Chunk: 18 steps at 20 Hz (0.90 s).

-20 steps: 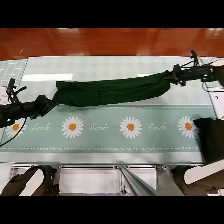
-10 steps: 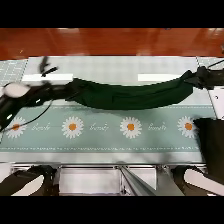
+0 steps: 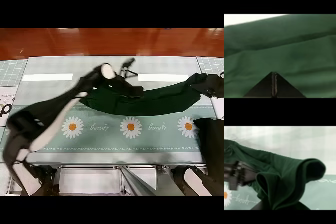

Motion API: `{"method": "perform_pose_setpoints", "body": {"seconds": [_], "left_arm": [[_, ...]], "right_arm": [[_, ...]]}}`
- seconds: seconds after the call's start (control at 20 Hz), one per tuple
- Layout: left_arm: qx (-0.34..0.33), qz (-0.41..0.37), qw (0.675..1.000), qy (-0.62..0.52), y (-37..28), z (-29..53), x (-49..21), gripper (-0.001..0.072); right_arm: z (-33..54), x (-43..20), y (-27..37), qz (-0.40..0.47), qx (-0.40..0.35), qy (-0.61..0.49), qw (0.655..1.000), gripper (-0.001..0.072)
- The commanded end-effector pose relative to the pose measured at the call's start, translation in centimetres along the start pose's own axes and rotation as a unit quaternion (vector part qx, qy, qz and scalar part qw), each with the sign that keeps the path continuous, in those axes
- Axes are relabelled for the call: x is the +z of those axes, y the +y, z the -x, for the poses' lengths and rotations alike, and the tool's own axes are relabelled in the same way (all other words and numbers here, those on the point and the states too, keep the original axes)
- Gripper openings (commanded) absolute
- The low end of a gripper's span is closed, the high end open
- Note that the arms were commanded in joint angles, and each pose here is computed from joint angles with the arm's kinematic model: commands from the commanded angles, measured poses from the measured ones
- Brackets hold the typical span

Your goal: Fold the shirts.

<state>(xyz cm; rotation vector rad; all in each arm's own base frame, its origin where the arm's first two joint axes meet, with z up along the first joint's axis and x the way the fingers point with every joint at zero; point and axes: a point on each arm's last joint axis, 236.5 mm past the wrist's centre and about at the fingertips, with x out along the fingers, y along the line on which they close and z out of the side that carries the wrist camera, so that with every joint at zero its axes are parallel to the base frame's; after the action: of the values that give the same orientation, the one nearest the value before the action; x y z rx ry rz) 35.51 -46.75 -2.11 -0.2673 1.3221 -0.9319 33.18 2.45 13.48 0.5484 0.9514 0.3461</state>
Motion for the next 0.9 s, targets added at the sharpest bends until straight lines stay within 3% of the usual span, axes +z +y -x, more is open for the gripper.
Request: {"method": "perform_pose_setpoints", "body": {"seconds": [0.0, 0.25, 0.45, 0.55, 0.7, 0.85], "left_arm": [[0.002, 0.005, 0.997, 0.076, -2.2, -5.9, -3.5, 0.0017], [-0.032, 0.001, 0.995, 0.092, -5.8, -8.4, -5.7, 0.0018], [-0.022, 0.013, 0.997, 0.067, -2.6, -3.0, -1.5, 0.0018], [0.019, 0.015, 0.999, 0.046, 1.5, 2.7, 1.0, 0.0018], [0.144, 0.009, 0.989, -0.008, 8.9, 13.9, 2.4, 0.0019], [0.206, 0.062, 0.970, -0.112, 13.8, 25.5, 1.0, 0.0019]], "right_arm": [[0.5, -0.3, 1.5, 0.002, 0.021, -0.003, 1.000, 0.0028], [-0.3, -0.3, 3.1, 0.018, 0.037, -0.003, 0.999, 0.0028], [-1.6, -0.1, 5.3, 0.028, 0.050, -0.008, 0.998, 0.0028], [-2.4, 0.1, 6.7, 0.034, 0.058, -0.014, 0.998, 0.0028], [-4.5, -0.7, 9.7, 0.051, 0.088, 0.002, 0.995, 0.0029], [-8.5, -1.2, 13.2, 0.057, 0.129, 0.030, 0.990, 0.0028]]}}
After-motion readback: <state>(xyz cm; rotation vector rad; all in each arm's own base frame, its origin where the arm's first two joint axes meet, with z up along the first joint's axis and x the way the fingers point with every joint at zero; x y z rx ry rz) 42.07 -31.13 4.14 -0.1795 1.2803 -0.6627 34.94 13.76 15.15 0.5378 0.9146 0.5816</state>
